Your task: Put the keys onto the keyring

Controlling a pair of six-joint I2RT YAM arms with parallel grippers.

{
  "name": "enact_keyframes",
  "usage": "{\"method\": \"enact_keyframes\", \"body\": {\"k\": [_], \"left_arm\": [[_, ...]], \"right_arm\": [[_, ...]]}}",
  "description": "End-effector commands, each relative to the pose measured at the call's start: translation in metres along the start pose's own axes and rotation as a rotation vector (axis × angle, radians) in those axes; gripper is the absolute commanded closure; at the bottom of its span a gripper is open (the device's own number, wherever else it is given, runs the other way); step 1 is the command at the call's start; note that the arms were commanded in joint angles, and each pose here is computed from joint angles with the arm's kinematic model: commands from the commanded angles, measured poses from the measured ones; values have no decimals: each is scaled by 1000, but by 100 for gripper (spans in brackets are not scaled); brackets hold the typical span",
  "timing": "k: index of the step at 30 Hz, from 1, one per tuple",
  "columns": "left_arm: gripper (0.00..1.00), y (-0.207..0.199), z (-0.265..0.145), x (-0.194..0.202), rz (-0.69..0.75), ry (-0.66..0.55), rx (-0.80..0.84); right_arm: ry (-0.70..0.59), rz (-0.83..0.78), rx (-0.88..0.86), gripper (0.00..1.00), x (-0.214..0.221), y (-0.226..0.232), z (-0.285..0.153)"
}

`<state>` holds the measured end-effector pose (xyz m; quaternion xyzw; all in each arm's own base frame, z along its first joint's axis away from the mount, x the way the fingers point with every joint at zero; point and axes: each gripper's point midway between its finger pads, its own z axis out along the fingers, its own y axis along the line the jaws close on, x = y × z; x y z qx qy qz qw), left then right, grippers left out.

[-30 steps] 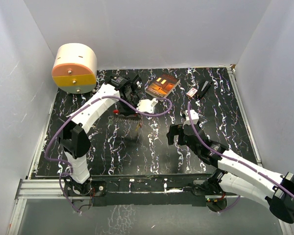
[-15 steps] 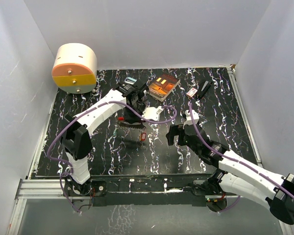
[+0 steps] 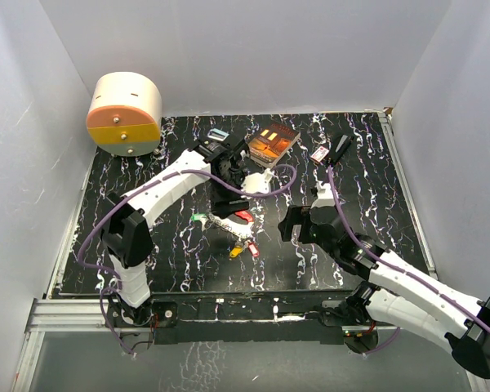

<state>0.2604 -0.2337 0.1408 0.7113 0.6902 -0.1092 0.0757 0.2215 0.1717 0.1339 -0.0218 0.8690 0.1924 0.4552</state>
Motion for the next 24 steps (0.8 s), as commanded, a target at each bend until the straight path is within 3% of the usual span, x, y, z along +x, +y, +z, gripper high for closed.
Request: {"method": "enact_keyframes", "body": {"k": [1, 3, 7, 12, 24], "left_arm": [[35, 18, -45, -22, -89, -140, -234], [29, 33, -61, -20, -136, -178, -369], [3, 52, -105, -14, -246, -312, -589], [3, 66, -132, 24, -477, -426, -636], [3, 45, -138, 51, -587, -535, -624]], "right_arm": [[-63, 104, 27, 2, -26, 5, -5], [-74, 127, 35, 2, -29, 5, -6], [-104, 172, 43, 1, -40, 5, -12], [-128, 199, 76, 2, -44, -2, -19], [-131, 175, 109, 2, -55, -3, -21]]}}
